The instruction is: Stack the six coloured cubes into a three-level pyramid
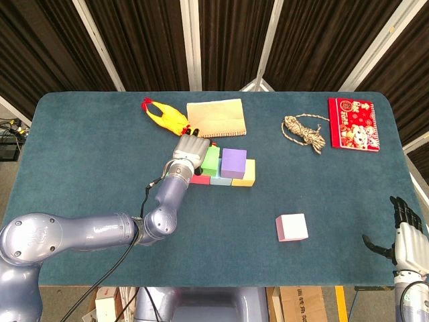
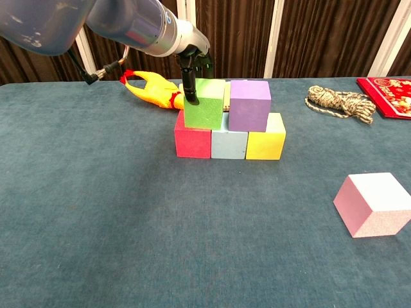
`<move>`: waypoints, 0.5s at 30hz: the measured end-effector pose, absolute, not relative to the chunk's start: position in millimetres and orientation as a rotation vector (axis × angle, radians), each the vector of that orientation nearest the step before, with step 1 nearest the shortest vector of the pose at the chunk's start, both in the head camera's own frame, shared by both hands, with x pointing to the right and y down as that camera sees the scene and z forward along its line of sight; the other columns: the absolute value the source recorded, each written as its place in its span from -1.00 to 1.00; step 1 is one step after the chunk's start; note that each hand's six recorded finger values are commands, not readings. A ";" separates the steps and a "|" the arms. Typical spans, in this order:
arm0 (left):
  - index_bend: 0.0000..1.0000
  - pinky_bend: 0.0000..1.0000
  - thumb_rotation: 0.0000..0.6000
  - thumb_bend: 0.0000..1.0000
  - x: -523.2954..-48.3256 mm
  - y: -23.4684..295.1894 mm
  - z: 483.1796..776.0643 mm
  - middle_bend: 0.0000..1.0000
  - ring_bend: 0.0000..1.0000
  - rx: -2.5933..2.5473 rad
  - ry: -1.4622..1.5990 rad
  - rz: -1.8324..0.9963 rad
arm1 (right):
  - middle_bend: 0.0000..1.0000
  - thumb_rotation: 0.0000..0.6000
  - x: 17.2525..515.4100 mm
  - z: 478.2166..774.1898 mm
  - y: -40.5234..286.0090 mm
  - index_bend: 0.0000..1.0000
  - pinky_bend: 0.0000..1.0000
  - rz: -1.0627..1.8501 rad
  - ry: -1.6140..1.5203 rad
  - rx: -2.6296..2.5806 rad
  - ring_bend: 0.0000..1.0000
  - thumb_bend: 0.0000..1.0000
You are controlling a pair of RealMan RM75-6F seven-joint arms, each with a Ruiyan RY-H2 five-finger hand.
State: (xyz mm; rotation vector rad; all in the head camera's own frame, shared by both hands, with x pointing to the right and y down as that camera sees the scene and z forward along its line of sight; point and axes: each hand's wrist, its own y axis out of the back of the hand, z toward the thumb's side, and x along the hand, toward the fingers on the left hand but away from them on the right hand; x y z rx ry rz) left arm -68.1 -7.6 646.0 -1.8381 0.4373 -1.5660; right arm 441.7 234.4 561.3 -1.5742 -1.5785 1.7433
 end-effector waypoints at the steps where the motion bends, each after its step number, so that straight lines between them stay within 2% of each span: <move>1: -0.45 -1.00 1.00 -0.24 -67.8 -7.7 645.1 -0.47 -0.99 -1.837 0.440 -1.564 | -0.95 1.00 441.8 561.2 234.3 -0.87 -1.00 1.742 -1.582 -1.573 -1.00 -0.50; 15: -0.44 -1.00 1.00 -0.24 -71.9 -8.8 643.1 -0.45 -0.98 -1.879 0.486 -1.562 | -0.95 1.00 441.4 561.3 234.2 -0.86 -1.00 1.742 -1.585 -1.574 -1.00 -0.50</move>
